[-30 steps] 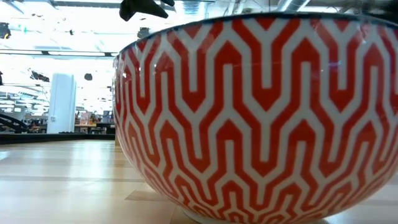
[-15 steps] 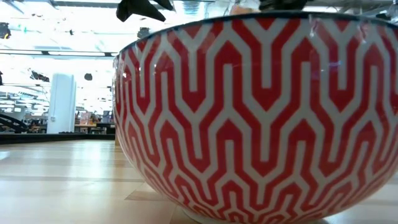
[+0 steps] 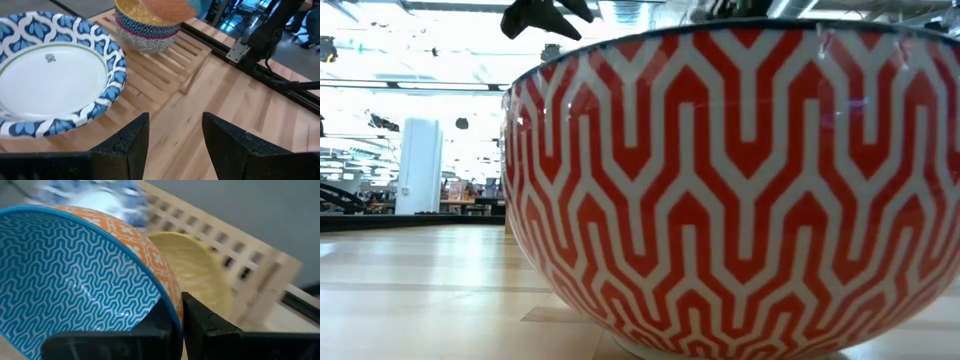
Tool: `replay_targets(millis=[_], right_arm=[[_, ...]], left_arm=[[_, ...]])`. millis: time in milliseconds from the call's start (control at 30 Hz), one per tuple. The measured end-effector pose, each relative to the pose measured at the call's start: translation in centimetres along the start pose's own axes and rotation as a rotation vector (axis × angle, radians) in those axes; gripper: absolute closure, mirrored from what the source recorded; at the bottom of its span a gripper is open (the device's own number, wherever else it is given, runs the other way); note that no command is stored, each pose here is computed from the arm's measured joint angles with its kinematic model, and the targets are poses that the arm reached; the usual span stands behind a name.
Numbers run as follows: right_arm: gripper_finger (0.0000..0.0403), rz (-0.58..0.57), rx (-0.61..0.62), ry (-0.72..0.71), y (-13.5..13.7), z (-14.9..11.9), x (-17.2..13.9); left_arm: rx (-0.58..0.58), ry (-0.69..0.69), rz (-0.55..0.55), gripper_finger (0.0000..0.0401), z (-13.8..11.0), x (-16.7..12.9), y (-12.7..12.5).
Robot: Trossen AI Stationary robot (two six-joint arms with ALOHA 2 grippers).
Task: Place and stack bowls onto a shelf
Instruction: Stack the small light blue bowl on top of the small yellow bowl
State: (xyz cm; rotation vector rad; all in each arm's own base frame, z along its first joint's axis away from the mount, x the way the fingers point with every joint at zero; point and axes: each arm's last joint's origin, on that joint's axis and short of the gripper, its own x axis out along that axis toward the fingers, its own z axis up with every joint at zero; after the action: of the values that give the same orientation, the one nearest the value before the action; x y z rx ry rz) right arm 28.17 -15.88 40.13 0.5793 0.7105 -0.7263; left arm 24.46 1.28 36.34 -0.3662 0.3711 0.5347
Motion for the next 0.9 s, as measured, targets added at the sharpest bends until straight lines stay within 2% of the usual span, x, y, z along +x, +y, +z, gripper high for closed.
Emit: replay_targets(millis=[167, 467, 600, 733, 900], right_arm=[[0.0362, -0.094, 0.006, 0.122, -1.6, 0.4, 2.3], [0.0349, -0.100, 0.023, 0.131, -2.4, 0.8, 2.8], [0.0343, -0.088, 0.091, 0.135, -3.0, 1.0, 2.6], [0.0320, -0.084, 0.121, 0.124, -3.5, 1.4, 2.3], [0.0268, -0.076, 0.131, 0.100, -3.8, 1.9, 1.7]], left_arm=[[-0.022, 0.031, 0.025, 0.0234, -0.4, 0.0, 0.2], [-0.018, 0.054, 0.061, 0.0234, -0.7, -0.1, 0.4], [-0.018, 0.051, 0.067, 0.0234, -0.7, 0.0, 0.5], [-0.022, 0.049, 0.075, 0.0234, -0.6, 0.1, 0.7], [-0.024, 0.050, 0.075, 0.0234, -0.5, 0.1, 0.7]])
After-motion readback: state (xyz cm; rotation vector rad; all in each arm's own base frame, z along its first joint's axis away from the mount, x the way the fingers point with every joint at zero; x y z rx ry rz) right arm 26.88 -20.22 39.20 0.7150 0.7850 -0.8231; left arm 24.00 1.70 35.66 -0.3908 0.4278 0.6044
